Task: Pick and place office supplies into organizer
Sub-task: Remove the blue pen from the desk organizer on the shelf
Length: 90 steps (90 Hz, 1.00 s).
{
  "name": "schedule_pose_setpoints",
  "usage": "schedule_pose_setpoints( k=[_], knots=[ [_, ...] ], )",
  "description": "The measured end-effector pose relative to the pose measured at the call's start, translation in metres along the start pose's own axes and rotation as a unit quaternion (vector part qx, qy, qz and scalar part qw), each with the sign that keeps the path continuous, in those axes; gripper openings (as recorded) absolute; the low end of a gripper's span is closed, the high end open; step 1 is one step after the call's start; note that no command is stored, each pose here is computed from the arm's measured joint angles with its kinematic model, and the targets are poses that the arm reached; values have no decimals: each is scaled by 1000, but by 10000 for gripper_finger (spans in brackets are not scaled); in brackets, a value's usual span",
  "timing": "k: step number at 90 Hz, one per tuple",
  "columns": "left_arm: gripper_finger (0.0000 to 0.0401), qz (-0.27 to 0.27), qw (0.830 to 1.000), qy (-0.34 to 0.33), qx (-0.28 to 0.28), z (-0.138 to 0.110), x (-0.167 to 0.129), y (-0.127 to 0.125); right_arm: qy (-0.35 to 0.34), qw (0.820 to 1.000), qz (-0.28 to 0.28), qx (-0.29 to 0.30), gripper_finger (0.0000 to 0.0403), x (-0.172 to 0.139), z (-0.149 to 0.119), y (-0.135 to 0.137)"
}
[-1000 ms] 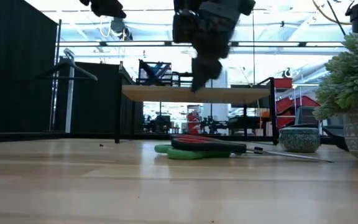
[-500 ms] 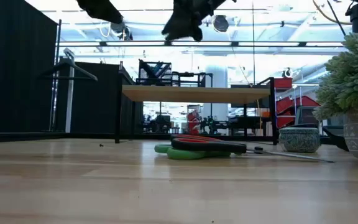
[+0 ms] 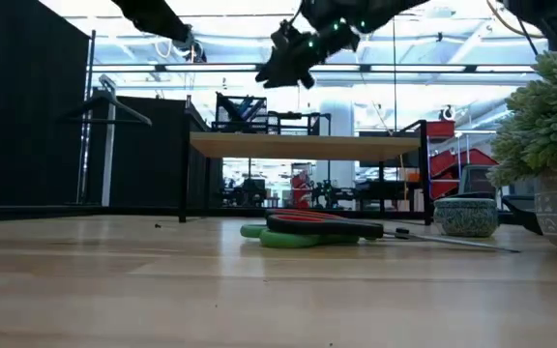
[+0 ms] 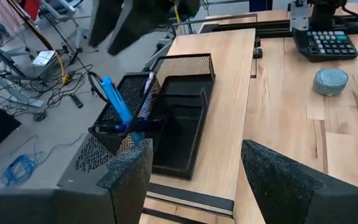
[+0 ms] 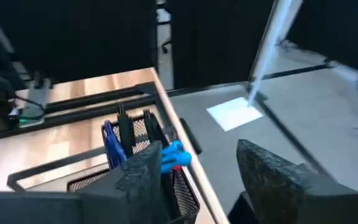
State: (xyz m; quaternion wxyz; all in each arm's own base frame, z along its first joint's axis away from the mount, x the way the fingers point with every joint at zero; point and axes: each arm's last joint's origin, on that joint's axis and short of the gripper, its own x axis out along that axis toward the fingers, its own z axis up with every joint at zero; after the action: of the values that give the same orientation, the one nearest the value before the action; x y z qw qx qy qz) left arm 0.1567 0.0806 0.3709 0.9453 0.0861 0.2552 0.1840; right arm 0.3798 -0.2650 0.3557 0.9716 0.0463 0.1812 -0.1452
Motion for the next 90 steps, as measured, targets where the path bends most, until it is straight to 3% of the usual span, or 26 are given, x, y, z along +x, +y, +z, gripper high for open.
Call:
schedule_pose_setpoints(
  k=[16, 61, 90],
  knots=[
    [235, -3, 1000, 9, 0, -2, 0, -1, 0, 1000, 21, 2, 219, 11, -10, -13],
    [235, -6, 1000, 15, -1, -3, 0, -1, -1, 996, 83, -13, 202, 37, -25, -4],
    [235, -6, 1000, 15, -2, -3, 0, -1, 5, 995, 88, -36, 150, 39, -27, 3]
  ],
)
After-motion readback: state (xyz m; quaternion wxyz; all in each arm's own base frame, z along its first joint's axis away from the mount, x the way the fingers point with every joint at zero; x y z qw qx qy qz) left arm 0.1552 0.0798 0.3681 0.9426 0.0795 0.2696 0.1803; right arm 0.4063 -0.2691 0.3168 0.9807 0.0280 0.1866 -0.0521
